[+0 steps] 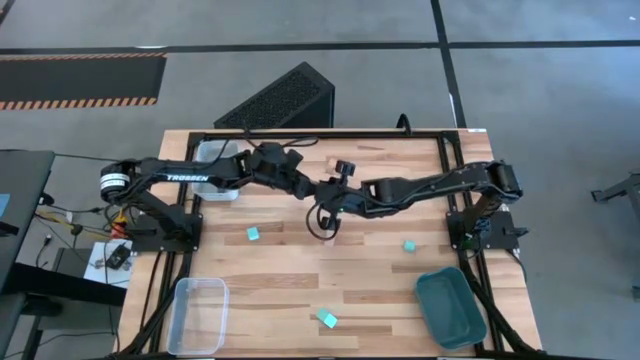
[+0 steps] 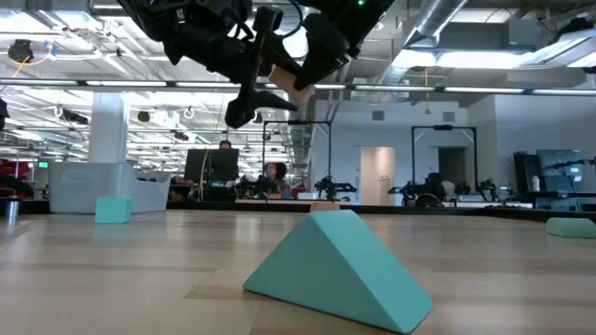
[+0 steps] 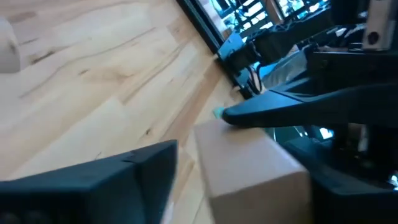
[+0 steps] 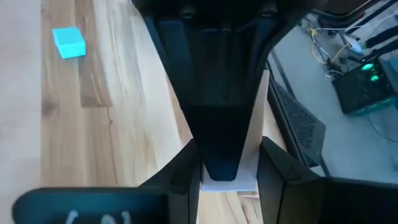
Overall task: Sort & place blocks by color
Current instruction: Put the top right brown block into the transparent bin
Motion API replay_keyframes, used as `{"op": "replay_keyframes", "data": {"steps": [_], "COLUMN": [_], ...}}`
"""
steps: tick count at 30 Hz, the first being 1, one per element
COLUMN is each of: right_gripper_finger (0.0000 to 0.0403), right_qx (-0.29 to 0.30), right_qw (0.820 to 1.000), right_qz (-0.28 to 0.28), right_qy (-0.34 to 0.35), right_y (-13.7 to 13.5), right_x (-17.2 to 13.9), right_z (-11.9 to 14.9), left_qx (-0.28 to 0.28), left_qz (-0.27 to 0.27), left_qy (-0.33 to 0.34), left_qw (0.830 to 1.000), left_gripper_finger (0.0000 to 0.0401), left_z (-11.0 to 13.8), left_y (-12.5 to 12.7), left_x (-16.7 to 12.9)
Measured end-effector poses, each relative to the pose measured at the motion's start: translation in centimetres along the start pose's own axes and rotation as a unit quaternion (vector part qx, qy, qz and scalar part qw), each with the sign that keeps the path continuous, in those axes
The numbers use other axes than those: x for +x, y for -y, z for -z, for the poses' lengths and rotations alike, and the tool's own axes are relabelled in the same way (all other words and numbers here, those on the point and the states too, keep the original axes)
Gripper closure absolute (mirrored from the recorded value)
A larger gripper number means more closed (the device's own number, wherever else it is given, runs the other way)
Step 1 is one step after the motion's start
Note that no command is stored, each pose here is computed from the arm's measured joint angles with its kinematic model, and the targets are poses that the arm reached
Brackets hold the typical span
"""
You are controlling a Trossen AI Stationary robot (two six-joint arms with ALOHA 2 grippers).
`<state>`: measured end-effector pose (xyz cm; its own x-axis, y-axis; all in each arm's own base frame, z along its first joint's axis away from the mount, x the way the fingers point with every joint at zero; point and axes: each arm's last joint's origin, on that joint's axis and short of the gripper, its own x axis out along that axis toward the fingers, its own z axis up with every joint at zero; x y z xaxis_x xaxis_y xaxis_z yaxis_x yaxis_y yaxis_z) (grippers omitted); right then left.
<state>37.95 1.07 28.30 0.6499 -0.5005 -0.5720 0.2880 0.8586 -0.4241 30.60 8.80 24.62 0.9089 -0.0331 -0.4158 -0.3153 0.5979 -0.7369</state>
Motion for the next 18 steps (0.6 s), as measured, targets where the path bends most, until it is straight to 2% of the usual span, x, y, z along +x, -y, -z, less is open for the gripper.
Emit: {"op": "replay_keyframes", "data": {"steps": [5, 9, 13, 18], "right_gripper_finger": [0.0292, 0.0281, 0.0233, 0.0166], "right_qx": [-0.019, 0.000, 0.033, 0.102], "right_qw": [1.000, 1.000, 0.999, 0.995], "right_qz": [0.010, 0.006, -0.003, -0.001], "right_qy": [-0.002, -0.002, 0.002, 0.015], "right_y": [0.1, 0.0, 0.1, 0.9], "right_x": [0.0, 0.0, -0.1, -1.3], "right_z": [0.0, 0.0, 0.0, -0.4], "left_qx": [-0.002, 0.013, 0.031, 0.064], "left_qz": [0.001, 0.004, -0.016, -0.141], "left_qy": [0.004, -0.005, -0.015, -0.048], "left_qw": [1.000, 1.000, 0.999, 0.987], "left_gripper_finger": [0.0297, 0.0298, 0.0298, 0.0298], "left_z": [-0.6, -0.5, -0.3, 1.3], "left_y": [0.3, 0.3, 0.4, 0.6], "left_x": [-0.2, -0.2, -0.9, -4.6]}}
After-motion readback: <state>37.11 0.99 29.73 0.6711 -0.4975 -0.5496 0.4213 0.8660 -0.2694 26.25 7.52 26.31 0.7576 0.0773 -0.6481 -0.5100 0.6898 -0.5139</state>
